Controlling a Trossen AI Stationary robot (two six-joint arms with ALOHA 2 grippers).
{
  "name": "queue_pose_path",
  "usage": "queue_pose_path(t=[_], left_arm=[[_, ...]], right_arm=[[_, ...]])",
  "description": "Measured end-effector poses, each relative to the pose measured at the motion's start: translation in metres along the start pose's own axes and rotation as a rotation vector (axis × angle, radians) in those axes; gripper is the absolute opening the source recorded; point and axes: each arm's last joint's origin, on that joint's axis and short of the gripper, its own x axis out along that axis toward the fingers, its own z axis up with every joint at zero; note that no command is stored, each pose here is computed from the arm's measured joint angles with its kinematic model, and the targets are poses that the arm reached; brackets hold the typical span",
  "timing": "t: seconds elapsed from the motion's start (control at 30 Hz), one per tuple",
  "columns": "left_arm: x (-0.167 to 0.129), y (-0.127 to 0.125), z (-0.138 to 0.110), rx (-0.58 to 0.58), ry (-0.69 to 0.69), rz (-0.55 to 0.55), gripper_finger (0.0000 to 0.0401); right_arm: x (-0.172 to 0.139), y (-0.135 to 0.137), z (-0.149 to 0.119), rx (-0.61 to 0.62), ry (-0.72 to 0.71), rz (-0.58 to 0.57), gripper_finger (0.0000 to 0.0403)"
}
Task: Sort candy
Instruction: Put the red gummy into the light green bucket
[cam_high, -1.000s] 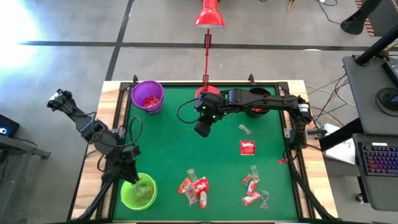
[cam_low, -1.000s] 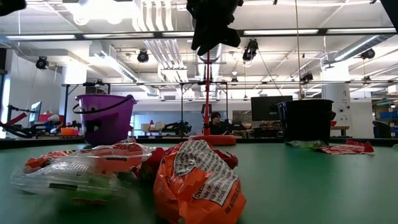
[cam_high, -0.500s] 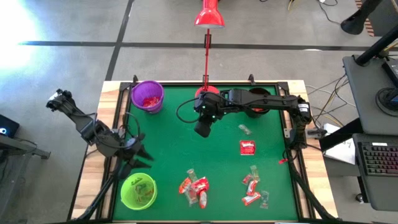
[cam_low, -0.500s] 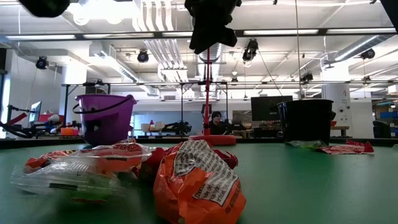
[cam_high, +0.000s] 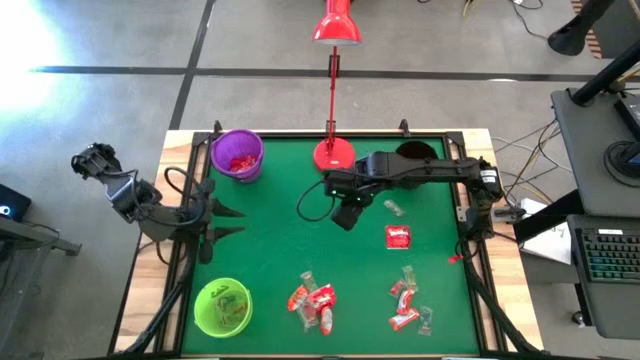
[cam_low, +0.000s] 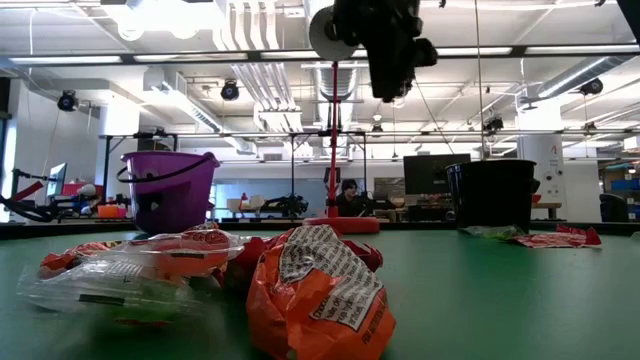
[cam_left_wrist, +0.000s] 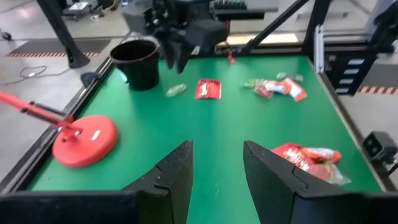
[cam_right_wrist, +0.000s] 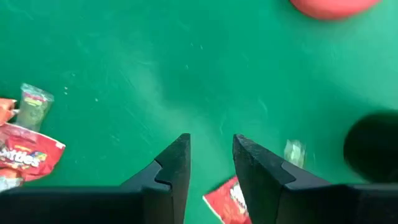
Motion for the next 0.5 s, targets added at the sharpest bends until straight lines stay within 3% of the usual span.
queue_pose_path(t=[0.27, 0.5], left_arm=[[-0.007, 0.006, 0.002, 0.020, 0.024, 0.013, 0.0123], [-0.012, 0.013, -0.005, 0.043, 0.066, 0.028, 0.0123]], right_arm=[[0.008, 0.006, -0.017, 0.094, 0.093, -0.066, 0.0158], [0.034, 0.021, -0.053, 0.168, 0.234, -0.184, 0.0179]])
